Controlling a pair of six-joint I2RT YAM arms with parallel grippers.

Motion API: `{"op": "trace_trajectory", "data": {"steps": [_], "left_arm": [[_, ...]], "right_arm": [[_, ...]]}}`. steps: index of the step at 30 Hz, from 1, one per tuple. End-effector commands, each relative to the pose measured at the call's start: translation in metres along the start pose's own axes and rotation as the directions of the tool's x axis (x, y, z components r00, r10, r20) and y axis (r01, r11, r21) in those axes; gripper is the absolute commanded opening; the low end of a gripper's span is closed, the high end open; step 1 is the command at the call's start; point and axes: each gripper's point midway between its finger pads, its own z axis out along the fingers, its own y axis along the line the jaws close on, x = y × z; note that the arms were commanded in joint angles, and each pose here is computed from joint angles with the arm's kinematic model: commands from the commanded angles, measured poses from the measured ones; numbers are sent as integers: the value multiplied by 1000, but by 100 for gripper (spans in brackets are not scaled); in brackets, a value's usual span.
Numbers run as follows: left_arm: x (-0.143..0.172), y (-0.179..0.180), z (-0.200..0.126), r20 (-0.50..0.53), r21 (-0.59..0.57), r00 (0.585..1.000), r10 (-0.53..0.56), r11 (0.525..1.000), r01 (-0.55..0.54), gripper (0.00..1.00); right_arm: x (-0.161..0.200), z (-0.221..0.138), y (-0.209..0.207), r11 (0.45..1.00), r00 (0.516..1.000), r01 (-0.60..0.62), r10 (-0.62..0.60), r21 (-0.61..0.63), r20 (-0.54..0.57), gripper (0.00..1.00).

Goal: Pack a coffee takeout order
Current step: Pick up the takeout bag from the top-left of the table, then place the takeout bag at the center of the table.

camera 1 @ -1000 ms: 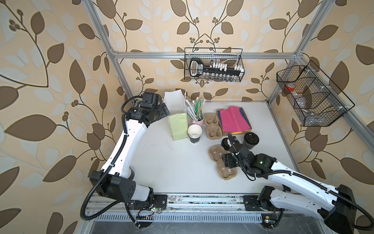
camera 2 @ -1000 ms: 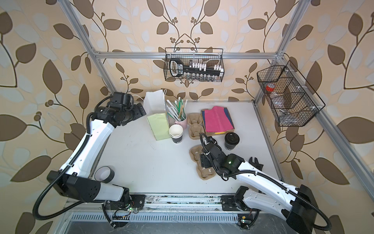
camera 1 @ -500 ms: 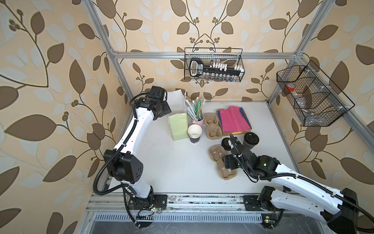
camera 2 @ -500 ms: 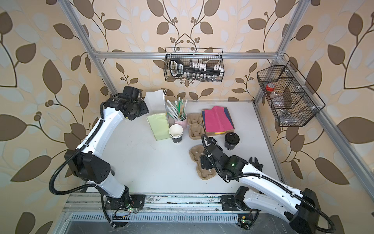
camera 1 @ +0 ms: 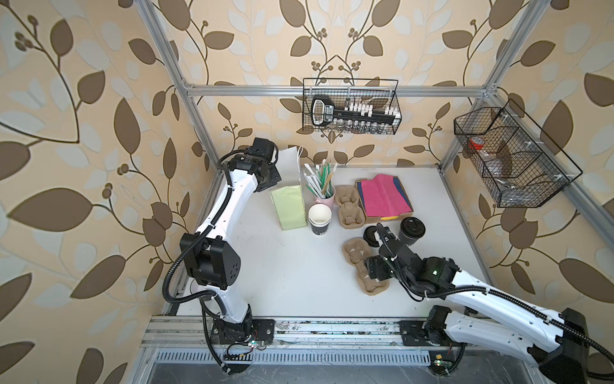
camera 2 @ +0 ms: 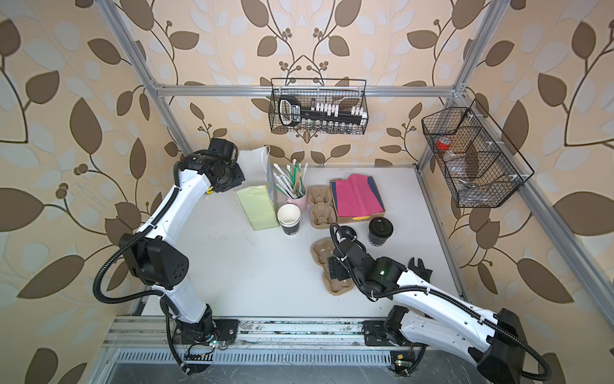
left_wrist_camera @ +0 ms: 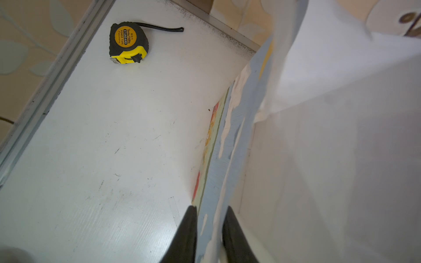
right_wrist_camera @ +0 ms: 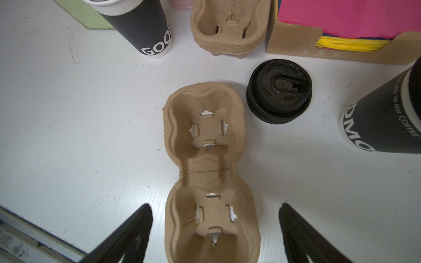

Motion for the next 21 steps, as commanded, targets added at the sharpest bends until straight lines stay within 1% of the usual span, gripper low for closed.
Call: {"op": "trace_trajectory", "data": {"steps": [1,2,5,9,12,14,16,19,21], "left_arm": [[-15,2,-21,57,-7,998,-10,1000,11,13],[-16,3,-23,62,-10,998,-10,1000,11,12],[-16,6,-32,69,-11,998,-14,1000,15,0],[-9,14,-60,79,19,996,-33,999,32,0],[2,29,-88,118,46,992,-54,998,49,0],[12,41,-114,152,80,986,-71,995,60,0],[25,51,-131,158,102,984,-79,993,64,0],[48,66,-152,151,139,983,-99,987,79,0],[62,72,-163,147,172,982,-115,981,89,0]], "right_arm": [[8,5,-6,999,1000,-2,3,37,-19,88],[9,6,-7,999,1000,-3,4,41,-22,88],[11,8,-10,999,1000,-9,11,54,-25,89],[14,14,-19,996,998,-38,42,79,-46,89],[19,23,-29,993,994,-77,85,95,-74,89],[22,29,-33,990,989,-101,111,99,-99,87],[23,33,-36,988,987,-106,119,110,-111,83],[27,35,-41,984,985,-109,126,138,-118,79],[33,36,-41,984,982,-121,138,134,-127,75]]}}
